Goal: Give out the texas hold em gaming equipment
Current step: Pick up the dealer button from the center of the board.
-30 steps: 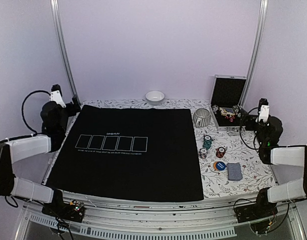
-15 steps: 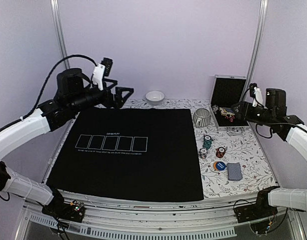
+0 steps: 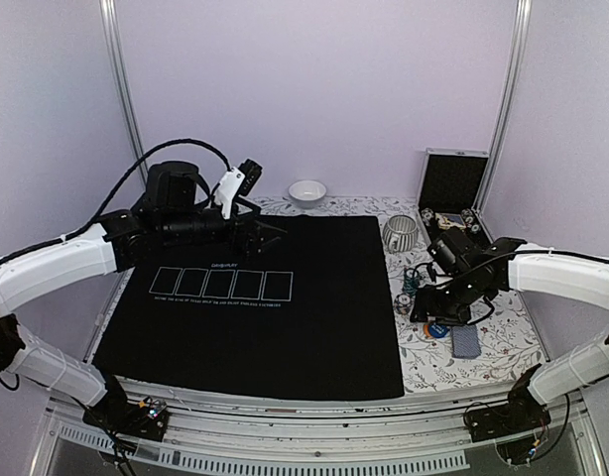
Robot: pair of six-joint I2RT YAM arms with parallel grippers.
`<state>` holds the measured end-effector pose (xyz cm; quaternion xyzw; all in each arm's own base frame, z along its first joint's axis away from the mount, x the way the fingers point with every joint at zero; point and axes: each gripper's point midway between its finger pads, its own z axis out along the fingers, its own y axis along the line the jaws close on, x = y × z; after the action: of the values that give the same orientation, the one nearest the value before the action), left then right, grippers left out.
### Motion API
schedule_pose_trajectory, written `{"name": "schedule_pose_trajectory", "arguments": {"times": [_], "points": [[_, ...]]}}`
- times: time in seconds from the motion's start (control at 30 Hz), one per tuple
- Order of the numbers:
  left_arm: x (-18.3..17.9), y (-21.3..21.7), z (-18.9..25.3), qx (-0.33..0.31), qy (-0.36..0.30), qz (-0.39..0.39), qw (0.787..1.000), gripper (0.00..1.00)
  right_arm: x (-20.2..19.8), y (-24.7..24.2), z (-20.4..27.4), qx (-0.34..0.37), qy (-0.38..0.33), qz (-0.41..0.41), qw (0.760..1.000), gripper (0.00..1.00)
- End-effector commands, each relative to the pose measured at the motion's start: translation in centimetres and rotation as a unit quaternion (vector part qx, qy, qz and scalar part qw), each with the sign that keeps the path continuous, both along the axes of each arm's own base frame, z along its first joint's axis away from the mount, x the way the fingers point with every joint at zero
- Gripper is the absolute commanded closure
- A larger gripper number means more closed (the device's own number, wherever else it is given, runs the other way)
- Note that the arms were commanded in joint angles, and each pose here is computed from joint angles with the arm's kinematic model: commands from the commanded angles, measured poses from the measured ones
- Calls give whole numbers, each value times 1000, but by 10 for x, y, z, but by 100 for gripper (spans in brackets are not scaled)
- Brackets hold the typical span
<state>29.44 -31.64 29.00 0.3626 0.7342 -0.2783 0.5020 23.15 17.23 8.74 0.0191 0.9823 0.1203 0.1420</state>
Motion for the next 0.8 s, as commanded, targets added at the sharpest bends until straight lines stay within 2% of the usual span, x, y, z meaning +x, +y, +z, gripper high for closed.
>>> {"name": "schedule_pose_trajectory", "arguments": {"times": [0.0,0.27,0.53,0.77], "points": [[-7,3,2,-2,-20,0,1000,2,-9,4,-22,-4,36,-15,999,36],[-2,9,-10,15,-27,20,999,2,-20,-2,-54,-24,73,-15,997,46],[-1,11,-13,26,-30,22,999,2,-22,-19,-67,-77,88,-34,993,44],[0,10,-15,30,-32,23,999,2,-15,-35,-75,-138,85,-40,986,38]]}}
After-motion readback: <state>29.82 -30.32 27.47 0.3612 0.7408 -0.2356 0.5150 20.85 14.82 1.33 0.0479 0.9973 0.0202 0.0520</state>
